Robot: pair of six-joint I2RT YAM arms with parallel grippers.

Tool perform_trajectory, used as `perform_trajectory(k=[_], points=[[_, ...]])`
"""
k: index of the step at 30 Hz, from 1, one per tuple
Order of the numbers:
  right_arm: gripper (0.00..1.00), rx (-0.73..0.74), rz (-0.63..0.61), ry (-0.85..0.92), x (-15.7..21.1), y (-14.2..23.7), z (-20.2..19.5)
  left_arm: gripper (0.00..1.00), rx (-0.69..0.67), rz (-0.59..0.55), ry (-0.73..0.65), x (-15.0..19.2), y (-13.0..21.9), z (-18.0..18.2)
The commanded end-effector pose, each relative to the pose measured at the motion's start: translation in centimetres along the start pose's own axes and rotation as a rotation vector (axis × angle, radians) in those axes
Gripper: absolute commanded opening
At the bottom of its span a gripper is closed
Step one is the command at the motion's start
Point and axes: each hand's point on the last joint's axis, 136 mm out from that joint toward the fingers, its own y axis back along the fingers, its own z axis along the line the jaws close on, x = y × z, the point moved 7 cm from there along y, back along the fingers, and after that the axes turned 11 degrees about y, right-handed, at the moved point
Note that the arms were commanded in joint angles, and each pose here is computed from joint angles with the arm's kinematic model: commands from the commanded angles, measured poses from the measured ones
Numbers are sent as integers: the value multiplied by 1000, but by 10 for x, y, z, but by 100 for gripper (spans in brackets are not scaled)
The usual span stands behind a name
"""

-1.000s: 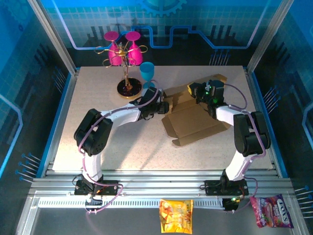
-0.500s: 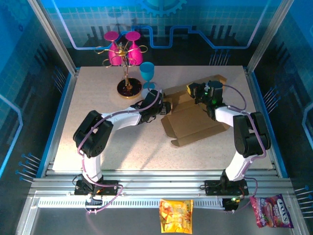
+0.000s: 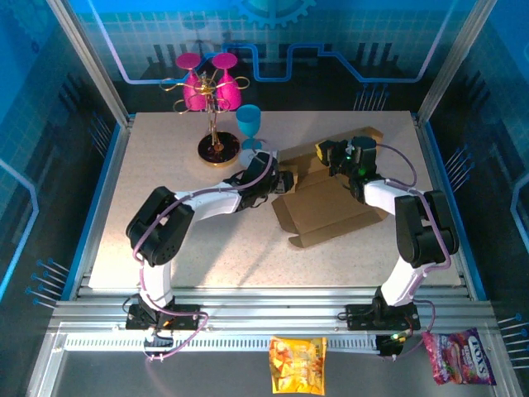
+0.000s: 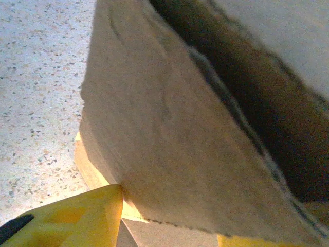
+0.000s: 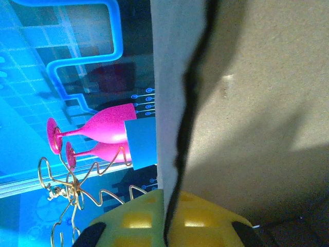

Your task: Fold the paper box

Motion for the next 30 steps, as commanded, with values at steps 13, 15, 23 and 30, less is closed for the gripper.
perform_trajectory(k=[13,15,23,30], points=[[0,15,6,-26,5,6,-2,56,-116,-92,-95,13,-18,23],[0,9,8,-15,6,4,-2,56,-101,-99,-90,12,-21,21],[0,-67,-34,-7,17,0,-21,54,-89,-153,-35,2,-23,14],[0,-88,-57,-15,21,3,-30,54,-93,-188,-8,-4,-31,11]])
